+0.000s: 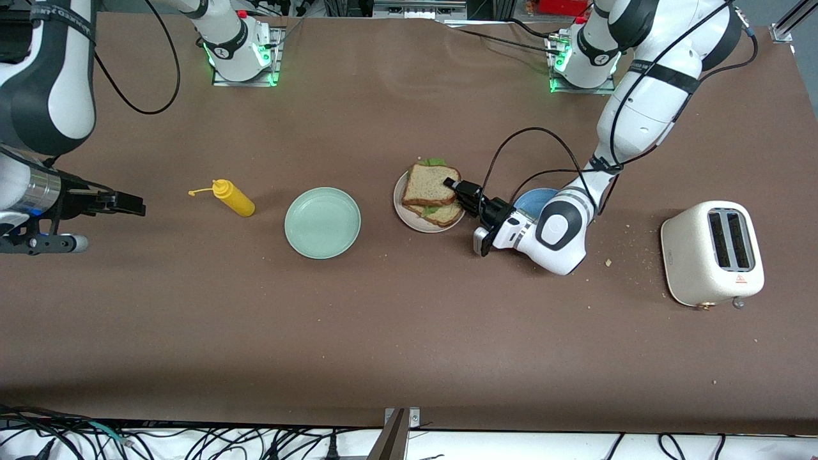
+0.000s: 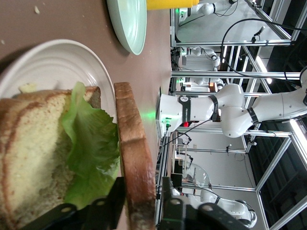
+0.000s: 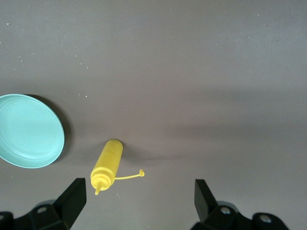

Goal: Make sandwich in beige plate with both arms

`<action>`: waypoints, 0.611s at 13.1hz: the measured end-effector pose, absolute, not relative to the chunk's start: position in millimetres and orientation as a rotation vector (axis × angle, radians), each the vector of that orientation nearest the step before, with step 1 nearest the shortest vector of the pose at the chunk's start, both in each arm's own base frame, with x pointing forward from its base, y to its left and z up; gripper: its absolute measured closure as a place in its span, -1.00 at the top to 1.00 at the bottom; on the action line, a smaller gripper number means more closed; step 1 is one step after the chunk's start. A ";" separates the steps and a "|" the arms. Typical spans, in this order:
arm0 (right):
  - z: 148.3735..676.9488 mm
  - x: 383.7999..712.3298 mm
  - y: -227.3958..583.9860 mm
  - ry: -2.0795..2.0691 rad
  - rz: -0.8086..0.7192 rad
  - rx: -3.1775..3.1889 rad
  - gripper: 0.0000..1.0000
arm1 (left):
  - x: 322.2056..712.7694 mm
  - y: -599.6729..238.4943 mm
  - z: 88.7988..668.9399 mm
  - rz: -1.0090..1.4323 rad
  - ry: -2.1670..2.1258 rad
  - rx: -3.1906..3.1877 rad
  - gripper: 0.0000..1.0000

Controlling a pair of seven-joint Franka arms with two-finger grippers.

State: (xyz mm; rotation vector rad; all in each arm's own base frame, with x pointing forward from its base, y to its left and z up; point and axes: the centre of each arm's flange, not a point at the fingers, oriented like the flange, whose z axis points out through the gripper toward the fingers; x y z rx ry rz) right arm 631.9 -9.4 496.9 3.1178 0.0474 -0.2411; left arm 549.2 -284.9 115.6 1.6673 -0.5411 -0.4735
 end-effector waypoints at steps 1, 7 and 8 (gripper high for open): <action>501.6 630.5 -8.7 0.067 -0.233 3.118 1.00 | 552.4 -283.7 116.4 -0.459 -0.541 1.679 0.12; 511.9 623.3 -14.5 0.096 -0.161 3.126 1.00 | 583.8 -263.5 142.5 -0.379 -0.589 1.810 1.00; 510.5 620.9 -13.9 0.089 -0.145 3.128 1.00 | 590.1 -260.0 153.9 -0.385 -0.605 1.866 1.00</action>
